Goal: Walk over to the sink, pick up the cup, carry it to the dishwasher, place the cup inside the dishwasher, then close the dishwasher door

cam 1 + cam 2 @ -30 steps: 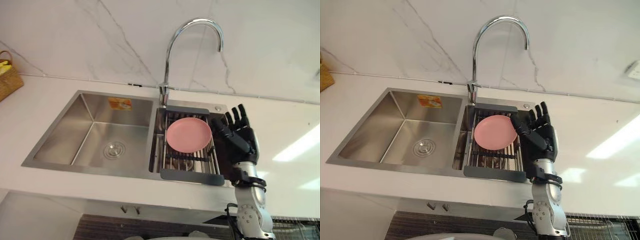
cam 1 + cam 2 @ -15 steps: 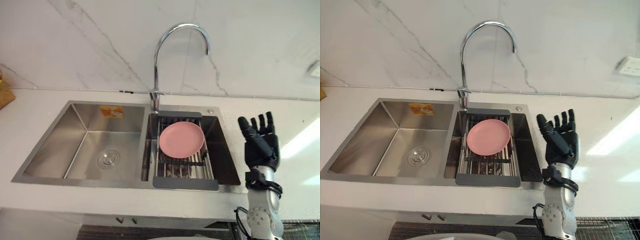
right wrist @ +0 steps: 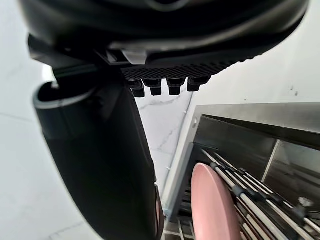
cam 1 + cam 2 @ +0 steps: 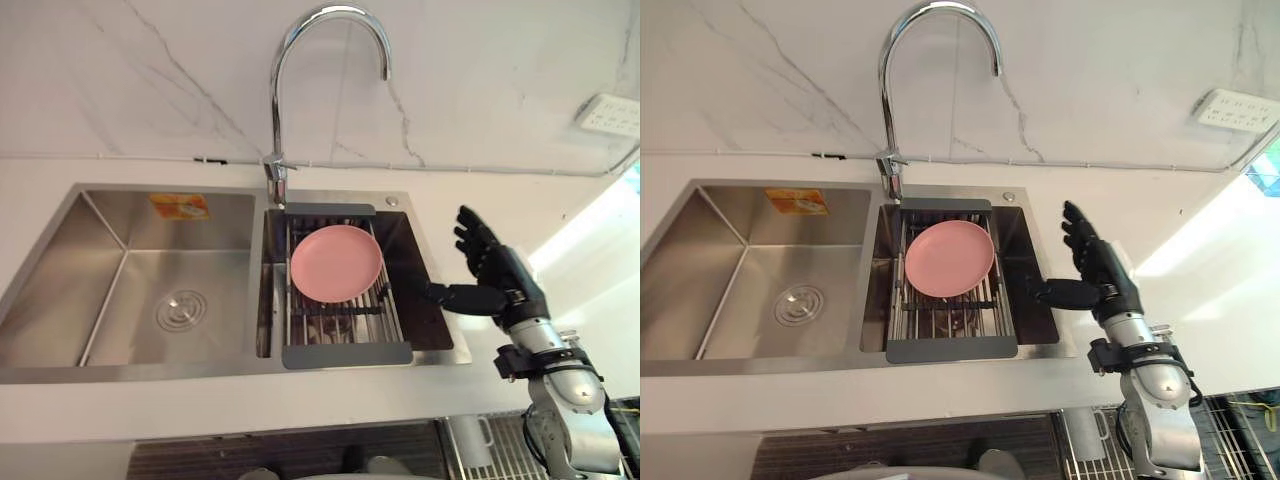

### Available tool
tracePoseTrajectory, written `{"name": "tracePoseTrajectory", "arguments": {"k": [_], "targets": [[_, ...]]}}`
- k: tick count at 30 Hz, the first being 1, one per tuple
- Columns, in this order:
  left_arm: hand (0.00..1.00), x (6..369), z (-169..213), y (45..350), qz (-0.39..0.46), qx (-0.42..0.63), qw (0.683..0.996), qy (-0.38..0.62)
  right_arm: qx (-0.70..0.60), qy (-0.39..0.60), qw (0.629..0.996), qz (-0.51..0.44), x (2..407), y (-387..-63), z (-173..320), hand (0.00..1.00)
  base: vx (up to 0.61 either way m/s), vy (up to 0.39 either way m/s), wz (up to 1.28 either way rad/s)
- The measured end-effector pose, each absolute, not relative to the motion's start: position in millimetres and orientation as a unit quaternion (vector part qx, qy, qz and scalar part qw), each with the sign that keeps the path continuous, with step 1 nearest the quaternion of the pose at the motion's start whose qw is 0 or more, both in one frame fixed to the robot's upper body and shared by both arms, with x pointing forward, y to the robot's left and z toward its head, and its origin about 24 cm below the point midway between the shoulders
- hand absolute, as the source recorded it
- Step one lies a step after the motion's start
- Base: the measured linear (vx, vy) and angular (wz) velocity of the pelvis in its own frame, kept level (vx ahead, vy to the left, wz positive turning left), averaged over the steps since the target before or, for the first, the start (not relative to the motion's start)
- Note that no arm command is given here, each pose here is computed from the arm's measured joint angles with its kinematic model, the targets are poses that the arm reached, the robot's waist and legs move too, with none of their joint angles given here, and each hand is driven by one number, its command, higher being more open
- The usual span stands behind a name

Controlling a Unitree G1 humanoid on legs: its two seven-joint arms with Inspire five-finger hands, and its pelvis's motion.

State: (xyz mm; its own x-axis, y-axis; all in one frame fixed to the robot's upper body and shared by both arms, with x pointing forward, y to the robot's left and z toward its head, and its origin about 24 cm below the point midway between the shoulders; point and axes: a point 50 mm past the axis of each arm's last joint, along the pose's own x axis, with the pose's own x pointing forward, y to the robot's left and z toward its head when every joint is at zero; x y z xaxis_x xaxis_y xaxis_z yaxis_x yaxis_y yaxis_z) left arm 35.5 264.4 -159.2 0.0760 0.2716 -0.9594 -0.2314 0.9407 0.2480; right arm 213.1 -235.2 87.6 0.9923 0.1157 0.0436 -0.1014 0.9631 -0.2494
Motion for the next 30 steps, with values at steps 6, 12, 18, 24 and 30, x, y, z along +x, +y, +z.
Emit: {"name": "tracePoseTrajectory", "arguments": {"k": [6, 12, 18, 24, 30], "targets": [[1.00, 44, -159, 260, 0.165, 0.011, 0.745, 0.646, -0.183, -0.002, 0.980, 0.082, 215, -219, 78, 1.00, -0.02, -0.008, 0.10], [1.00, 50, -159, 257, 0.163, 0.007, 0.753, 0.638, -0.227, 0.012, 0.970, 0.088, 216, -212, 71, 1.00, -0.02, -0.021, 0.08], [1.00, 44, -160, 255, 0.165, 0.003, 0.753, 0.636, -0.308, 0.022, 0.948, 0.083, 217, -210, 68, 1.00, -0.01, -0.012, 0.04], [1.00, 46, -160, 253, 0.169, -0.008, 0.757, 0.631, -0.359, 0.027, 0.928, 0.095, 218, -202, 65, 1.00, 0.00, -0.008, 0.07], [1.00, 43, -160, 251, 0.172, -0.014, 0.757, 0.630, -0.396, 0.019, 0.913, 0.100, 220, -197, 66, 1.00, 0.00, 0.005, 0.03]]}}
